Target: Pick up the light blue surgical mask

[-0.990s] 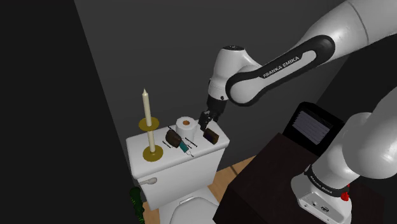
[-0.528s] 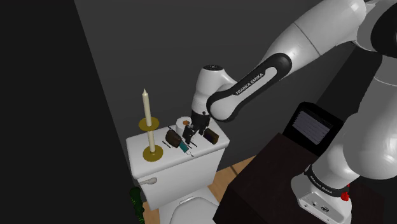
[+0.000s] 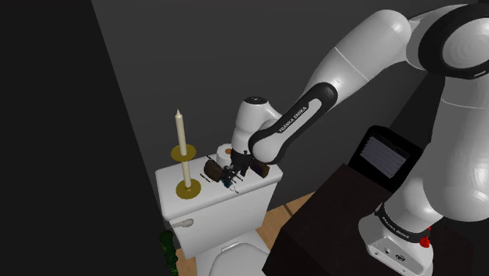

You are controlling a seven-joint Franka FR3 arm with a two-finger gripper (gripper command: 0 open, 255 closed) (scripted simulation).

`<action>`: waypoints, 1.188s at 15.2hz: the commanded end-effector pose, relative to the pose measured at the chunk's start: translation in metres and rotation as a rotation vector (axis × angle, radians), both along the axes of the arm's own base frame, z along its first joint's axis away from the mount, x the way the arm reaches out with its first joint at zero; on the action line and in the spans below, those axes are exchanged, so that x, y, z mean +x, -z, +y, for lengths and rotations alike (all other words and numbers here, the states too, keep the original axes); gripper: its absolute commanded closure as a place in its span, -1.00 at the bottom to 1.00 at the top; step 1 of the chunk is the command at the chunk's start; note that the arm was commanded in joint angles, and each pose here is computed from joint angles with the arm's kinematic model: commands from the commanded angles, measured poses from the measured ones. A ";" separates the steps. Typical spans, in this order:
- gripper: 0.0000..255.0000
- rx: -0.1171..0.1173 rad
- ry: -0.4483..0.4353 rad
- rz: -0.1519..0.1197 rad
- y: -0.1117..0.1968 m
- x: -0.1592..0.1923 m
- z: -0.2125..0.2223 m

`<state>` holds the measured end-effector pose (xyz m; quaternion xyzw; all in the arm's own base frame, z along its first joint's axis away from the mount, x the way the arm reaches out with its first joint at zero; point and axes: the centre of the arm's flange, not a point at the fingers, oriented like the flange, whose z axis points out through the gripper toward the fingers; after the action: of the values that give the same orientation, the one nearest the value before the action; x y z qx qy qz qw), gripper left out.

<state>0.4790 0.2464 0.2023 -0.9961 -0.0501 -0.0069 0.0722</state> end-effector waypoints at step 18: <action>1.00 0.000 0.000 0.000 -0.023 0.000 0.001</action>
<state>0.4795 0.2465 0.2196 -0.9961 -0.0501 -0.0072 0.0724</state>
